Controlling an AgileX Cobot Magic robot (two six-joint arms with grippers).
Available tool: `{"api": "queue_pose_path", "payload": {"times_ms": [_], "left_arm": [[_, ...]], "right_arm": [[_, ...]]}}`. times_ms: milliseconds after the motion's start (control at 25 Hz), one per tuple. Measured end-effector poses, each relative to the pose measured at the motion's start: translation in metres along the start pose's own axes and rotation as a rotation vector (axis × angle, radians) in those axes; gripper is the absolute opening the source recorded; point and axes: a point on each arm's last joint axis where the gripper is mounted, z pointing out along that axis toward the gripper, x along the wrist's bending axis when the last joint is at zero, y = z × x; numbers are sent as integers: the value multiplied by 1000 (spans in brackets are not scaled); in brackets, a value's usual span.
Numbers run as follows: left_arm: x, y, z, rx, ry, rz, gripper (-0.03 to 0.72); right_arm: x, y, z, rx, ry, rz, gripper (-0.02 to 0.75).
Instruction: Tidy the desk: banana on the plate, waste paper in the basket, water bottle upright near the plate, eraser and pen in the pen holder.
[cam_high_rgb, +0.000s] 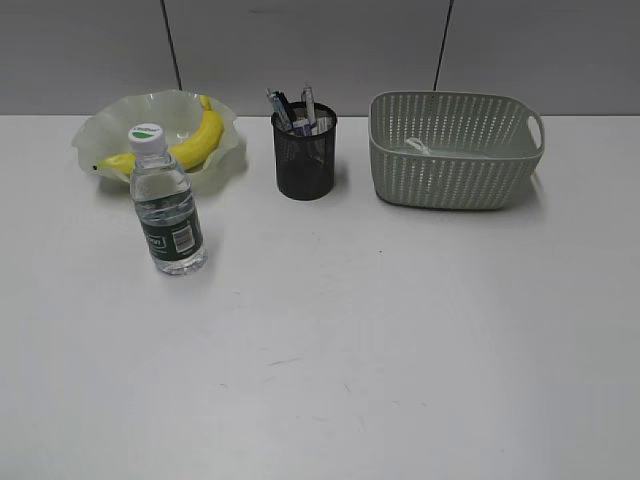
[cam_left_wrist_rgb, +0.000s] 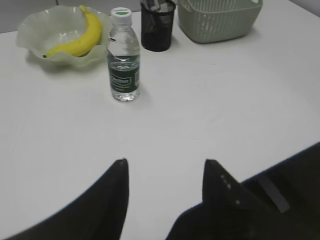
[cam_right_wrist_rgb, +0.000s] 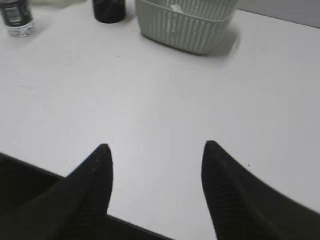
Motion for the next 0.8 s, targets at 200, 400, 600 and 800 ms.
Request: {"api": "queue_pose_path", "payload": {"times_ms": [200, 400, 600, 800], "left_arm": [[-2, 0, 0, -24, 192, -91, 356], [-4, -1, -1, -62, 381, -179, 349], [-5, -1, -1, -72, 456, -214, 318], [-5, -1, -1, -73, 459, -216, 281]], "right_arm": [[2, 0, 0, 11, -255, 119, 454], [3, 0, 0, 17, -408, 191, 454], [3, 0, 0, 17, -426, 201, 454], [3, 0, 0, 16, -426, 201, 454]]}}
